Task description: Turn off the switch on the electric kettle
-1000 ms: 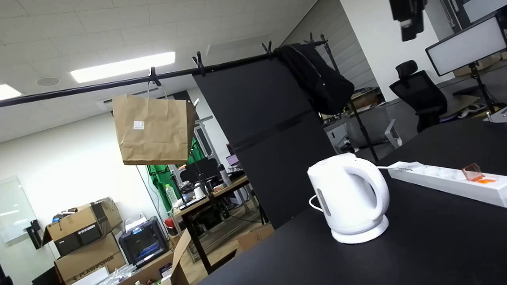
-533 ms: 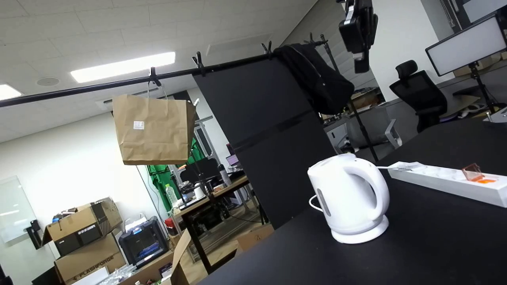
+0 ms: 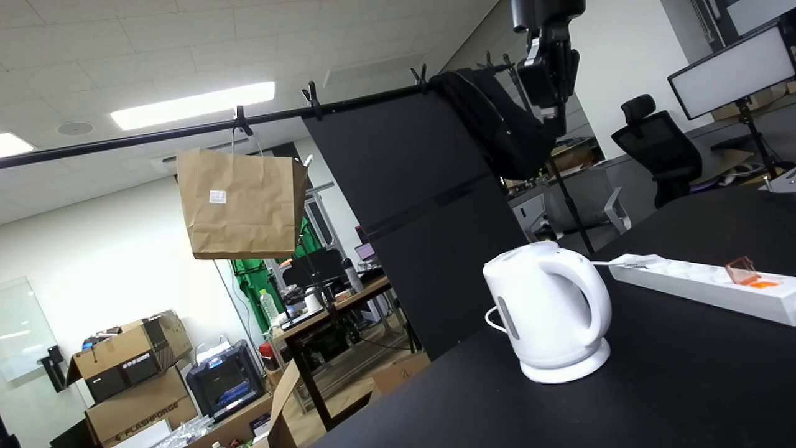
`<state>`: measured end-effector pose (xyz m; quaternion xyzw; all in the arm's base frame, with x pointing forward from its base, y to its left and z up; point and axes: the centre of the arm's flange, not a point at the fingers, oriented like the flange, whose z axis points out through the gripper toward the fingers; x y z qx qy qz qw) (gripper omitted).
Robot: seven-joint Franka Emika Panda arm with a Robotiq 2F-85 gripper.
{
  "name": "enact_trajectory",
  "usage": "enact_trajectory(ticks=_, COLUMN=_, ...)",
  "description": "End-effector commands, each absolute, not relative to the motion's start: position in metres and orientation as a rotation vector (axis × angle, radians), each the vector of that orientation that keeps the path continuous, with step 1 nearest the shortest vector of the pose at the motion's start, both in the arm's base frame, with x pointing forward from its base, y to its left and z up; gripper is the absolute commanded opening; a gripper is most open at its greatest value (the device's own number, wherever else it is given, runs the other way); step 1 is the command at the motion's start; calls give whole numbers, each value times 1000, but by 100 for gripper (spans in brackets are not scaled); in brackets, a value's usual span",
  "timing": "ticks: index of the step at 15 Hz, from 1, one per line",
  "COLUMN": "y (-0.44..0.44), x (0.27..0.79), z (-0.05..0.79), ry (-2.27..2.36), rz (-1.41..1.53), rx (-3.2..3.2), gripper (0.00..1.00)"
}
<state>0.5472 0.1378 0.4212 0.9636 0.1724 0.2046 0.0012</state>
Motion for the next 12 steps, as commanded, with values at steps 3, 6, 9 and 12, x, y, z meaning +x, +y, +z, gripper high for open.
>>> enact_trajectory(ticks=3, y=138, x=547, z=421, ry=542, rz=643, rx=3025, gripper=1)
enact_trajectory(ticks=6, y=139, x=551, z=416, ry=530, rz=640, rx=3017, gripper=0)
enact_trajectory(ticks=9, y=141, x=560, z=396, ry=528, rz=583, rx=3045, gripper=0)
enact_trajectory(ticks=12, y=142, x=569, z=369, ry=515, rz=538, rx=3071, gripper=0)
